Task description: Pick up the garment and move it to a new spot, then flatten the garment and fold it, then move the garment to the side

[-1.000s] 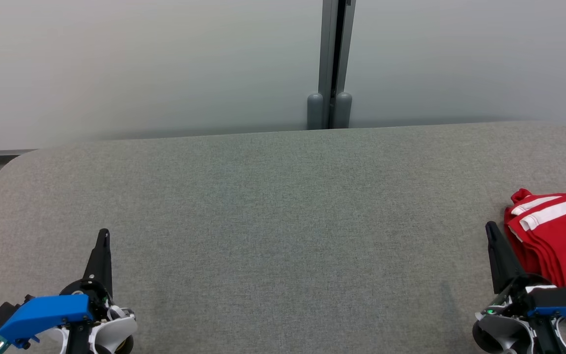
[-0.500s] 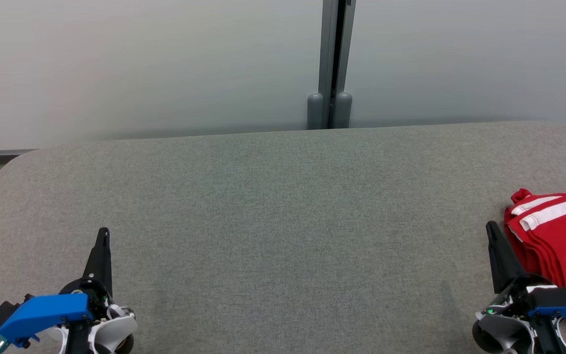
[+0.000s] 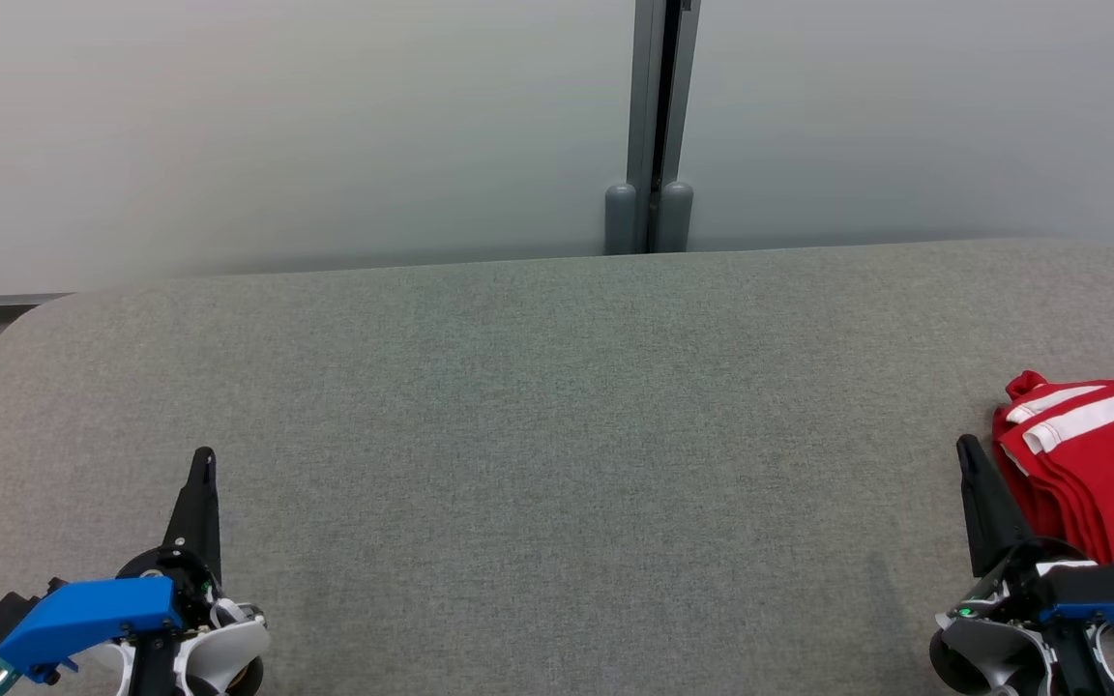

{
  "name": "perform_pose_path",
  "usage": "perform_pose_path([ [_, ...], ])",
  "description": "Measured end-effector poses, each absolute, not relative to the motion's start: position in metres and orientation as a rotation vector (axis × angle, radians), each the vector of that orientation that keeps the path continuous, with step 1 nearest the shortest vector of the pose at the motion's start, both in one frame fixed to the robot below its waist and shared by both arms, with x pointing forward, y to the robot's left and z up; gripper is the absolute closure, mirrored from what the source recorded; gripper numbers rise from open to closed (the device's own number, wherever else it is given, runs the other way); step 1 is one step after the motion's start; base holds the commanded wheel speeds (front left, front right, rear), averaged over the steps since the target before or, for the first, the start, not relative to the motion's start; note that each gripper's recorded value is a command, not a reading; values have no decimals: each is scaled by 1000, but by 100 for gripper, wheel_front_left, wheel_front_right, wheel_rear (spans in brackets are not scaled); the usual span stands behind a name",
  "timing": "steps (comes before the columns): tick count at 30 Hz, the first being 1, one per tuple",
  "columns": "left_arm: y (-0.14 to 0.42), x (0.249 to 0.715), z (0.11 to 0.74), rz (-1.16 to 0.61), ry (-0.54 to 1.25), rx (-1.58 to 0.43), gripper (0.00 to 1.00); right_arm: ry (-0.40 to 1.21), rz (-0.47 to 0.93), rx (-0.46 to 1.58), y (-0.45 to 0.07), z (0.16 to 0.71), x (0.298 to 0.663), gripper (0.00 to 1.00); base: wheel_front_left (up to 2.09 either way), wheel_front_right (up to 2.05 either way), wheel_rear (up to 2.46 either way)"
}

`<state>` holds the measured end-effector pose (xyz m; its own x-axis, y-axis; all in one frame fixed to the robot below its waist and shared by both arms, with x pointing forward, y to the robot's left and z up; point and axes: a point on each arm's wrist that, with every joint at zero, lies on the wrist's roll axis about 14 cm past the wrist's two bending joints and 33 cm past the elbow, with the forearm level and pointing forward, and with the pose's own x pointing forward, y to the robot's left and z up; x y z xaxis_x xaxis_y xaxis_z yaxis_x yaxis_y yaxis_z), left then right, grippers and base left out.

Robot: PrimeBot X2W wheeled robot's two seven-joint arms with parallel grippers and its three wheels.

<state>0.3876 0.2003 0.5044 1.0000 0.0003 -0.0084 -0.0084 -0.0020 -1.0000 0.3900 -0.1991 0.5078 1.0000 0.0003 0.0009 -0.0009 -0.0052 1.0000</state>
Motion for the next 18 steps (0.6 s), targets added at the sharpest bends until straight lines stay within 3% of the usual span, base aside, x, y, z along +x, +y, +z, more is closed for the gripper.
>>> perform_pose_path([
  [18, 200, 388, 504, 7, 6, -1573, 100, 0, 1, 1576, -199, 508, 390, 100, 0, 0, 0],
])
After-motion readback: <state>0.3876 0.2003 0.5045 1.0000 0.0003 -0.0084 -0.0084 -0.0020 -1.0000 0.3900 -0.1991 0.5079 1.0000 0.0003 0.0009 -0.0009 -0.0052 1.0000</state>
